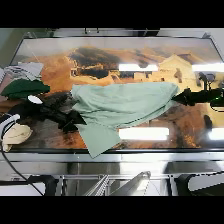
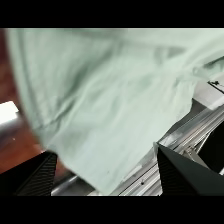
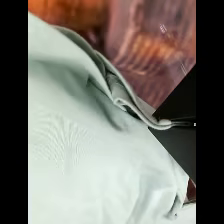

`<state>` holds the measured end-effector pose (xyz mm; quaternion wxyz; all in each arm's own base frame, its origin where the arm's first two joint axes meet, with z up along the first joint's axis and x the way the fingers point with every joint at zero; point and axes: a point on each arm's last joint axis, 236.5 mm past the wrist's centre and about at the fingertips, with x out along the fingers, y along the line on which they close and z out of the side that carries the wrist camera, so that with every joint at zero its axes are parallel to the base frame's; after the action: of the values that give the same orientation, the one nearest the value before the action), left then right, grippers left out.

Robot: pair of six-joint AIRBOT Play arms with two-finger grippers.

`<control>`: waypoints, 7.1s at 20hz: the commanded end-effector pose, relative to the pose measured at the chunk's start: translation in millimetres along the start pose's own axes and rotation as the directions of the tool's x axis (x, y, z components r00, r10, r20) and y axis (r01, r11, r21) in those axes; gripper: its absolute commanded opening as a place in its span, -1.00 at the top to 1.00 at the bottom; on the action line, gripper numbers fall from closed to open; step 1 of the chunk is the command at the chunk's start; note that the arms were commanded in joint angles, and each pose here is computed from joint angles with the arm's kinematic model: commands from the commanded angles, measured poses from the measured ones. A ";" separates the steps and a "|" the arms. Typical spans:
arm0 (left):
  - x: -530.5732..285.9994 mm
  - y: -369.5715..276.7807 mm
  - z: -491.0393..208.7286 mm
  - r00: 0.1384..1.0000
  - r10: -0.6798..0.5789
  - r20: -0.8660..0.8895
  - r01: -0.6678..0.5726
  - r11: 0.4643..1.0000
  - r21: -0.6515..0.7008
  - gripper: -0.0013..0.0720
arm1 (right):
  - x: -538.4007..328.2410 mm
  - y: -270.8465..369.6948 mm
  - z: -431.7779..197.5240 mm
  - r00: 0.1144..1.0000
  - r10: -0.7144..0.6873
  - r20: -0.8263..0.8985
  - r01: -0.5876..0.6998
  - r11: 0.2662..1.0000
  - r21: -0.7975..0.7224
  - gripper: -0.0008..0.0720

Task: Fold the shirts.

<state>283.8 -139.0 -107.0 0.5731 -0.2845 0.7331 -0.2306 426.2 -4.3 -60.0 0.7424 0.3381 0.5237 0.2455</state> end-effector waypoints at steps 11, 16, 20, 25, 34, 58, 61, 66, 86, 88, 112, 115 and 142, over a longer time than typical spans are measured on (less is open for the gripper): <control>-54.6 -93.4 7.7 0.928 -0.373 0.022 0.356 0.901 0.247 0.90 | -52.4 64.5 -16.0 0.994 0.101 -0.034 -0.103 0.991 -0.084 0.92; -258.7 -275.0 -94.3 0.547 -0.836 -0.039 0.516 0.301 0.802 0.90 | -192.9 269.5 13.1 0.792 0.523 0.315 -0.317 0.793 -0.521 0.92; -375.6 -362.9 -228.7 0.453 -0.890 -0.047 0.041 -0.032 0.999 0.90 | -308.6 402.5 -16.0 0.540 0.579 0.611 0.108 0.672 -0.732 0.92; -439.7 -400.4 -288.8 0.351 -0.915 0.200 -0.305 0.090 0.948 0.89 | -401.2 519.6 -85.7 0.219 0.601 0.769 0.639 0.507 -0.578 0.92; -438.6 -328.9 -134.7 0.559 -0.688 0.463 -0.141 0.472 0.870 0.89 | -335.2 385.7 5.2 0.539 0.275 0.796 0.426 0.726 -0.539 0.92; -163.0 -90.5 193.4 0.835 -0.516 0.191 0.408 0.814 0.414 0.91 | -27.0 8.4 116.1 0.913 0.163 0.374 -0.145 0.987 -0.076 0.92; -144.3 -87.0 173.0 0.851 -0.514 0.102 0.446 0.812 0.377 0.93 | -18.3 -9.5 76.2 0.971 0.103 0.214 -0.095 0.994 -0.047 0.92; -89.9 -41.0 140.7 0.928 -0.371 -0.032 0.371 0.911 0.183 0.93 | -8.7 -40.5 19.0 1.000 -0.017 -0.014 0.017 1.000 0.012 0.92; -148.1 -39.9 13.4 0.968 -0.157 0.195 0.112 0.968 0.224 -0.92 | -84.9 -53.2 -164.7 0.983 -0.068 -0.173 0.125 0.931 0.343 -0.23; -135.5 -29.1 -8.5 0.963 -0.160 0.218 0.121 0.976 0.182 -0.92 | -73.4 -64.4 -198.5 0.969 -0.081 -0.232 0.168 0.908 0.383 -0.23; -9.0 60.4 -78.8 0.969 -0.175 0.174 0.214 0.948 -0.234 -0.52 | -20.0 -43.0 -202.0 0.954 -0.079 -0.290 0.164 0.946 0.281 0.92; 6.0 33.4 -61.6 0.962 -0.211 0.171 0.237 0.960 -0.149 -0.49 | -20.3 -40.2 -203.7 0.952 -0.067 -0.298 0.155 0.946 0.284 0.92; -100.8 -24.3 -16.3 0.912 -0.337 0.236 0.332 0.941 0.059 0.90 | -80.2 23.4 -72.1 0.994 0.107 0.023 -0.109 0.969 0.220 0.92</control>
<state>257.9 -95.1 -19.1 0.6184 -0.4044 0.6092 -0.2880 286.6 -13.0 -26.9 0.6326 0.4397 0.5922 0.2360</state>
